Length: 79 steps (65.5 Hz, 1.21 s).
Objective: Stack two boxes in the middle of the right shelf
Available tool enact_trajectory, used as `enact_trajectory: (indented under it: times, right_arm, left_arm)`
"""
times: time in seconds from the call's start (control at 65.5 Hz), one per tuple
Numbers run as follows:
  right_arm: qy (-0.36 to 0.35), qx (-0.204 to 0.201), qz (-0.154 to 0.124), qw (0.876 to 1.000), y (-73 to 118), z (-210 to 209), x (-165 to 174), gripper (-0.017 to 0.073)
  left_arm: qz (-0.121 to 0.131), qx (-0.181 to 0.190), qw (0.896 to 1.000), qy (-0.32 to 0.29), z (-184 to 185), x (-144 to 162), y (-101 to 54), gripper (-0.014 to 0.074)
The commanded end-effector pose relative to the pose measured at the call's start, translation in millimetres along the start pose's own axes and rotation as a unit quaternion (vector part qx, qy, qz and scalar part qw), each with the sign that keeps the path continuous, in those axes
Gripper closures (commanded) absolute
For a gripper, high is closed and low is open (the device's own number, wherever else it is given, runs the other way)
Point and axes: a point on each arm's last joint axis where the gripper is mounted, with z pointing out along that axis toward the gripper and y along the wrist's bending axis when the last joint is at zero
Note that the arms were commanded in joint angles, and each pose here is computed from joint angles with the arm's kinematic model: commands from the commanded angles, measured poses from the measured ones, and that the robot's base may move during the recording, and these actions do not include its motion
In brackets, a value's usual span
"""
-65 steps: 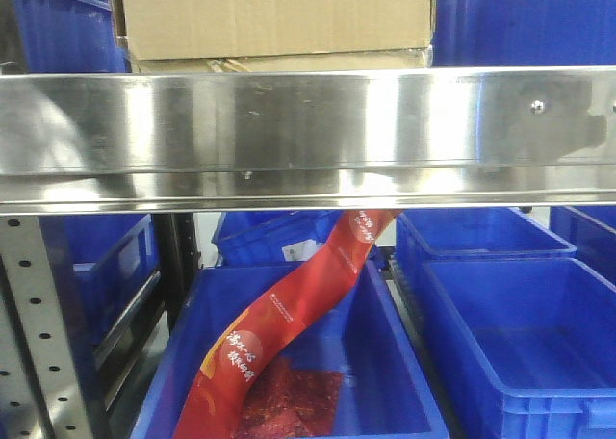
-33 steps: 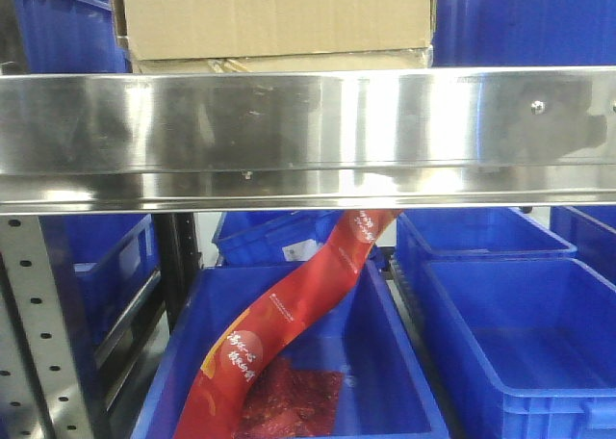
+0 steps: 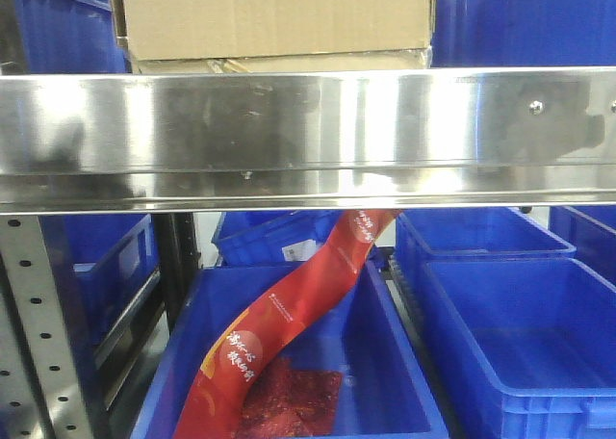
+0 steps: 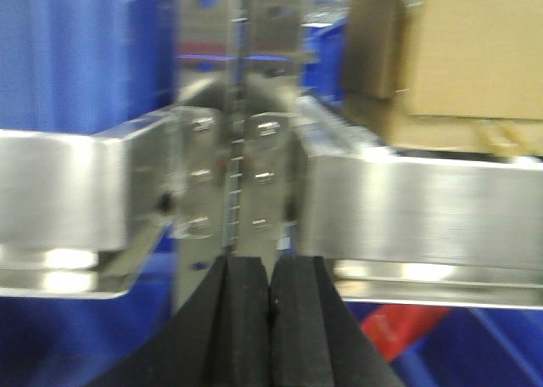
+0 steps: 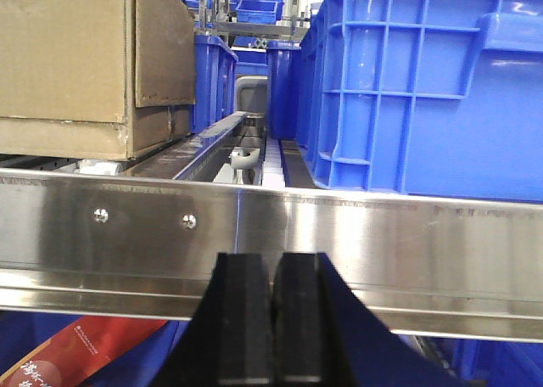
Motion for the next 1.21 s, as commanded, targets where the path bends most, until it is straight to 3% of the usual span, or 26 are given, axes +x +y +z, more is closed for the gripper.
enact_trajectory:
  times: [0.0,0.504,0.733,1.191]
  right_arm:
    - [-0.014,0.002,0.0,1.0,-0.2,-0.3,-2.5,0.0722]
    - [-0.014,0.002,0.0,1.0,-0.2,-0.3,-2.5,0.0722]
    - [-0.014,0.002,0.0,1.0,-0.2,-0.3,-2.5,0.0722]
    - [-0.014,0.002,0.0,1.0,-0.2,-0.3,-2.5,0.0722]
  left_arm:
    - [0.004,0.022,1.0,-0.018,-0.5,-3.2,-2.5,0.0694]
    - [0.004,0.025,0.999,-0.04,-0.8,-7.2,-2.9,0.0694]
    - [0.006,-0.014,0.999,-0.041,-0.7,-7.3,1.5,0.0694]
    - [0.005,-0.008,0.999,-0.04,-0.7,-7.3,0.8,0.0694]
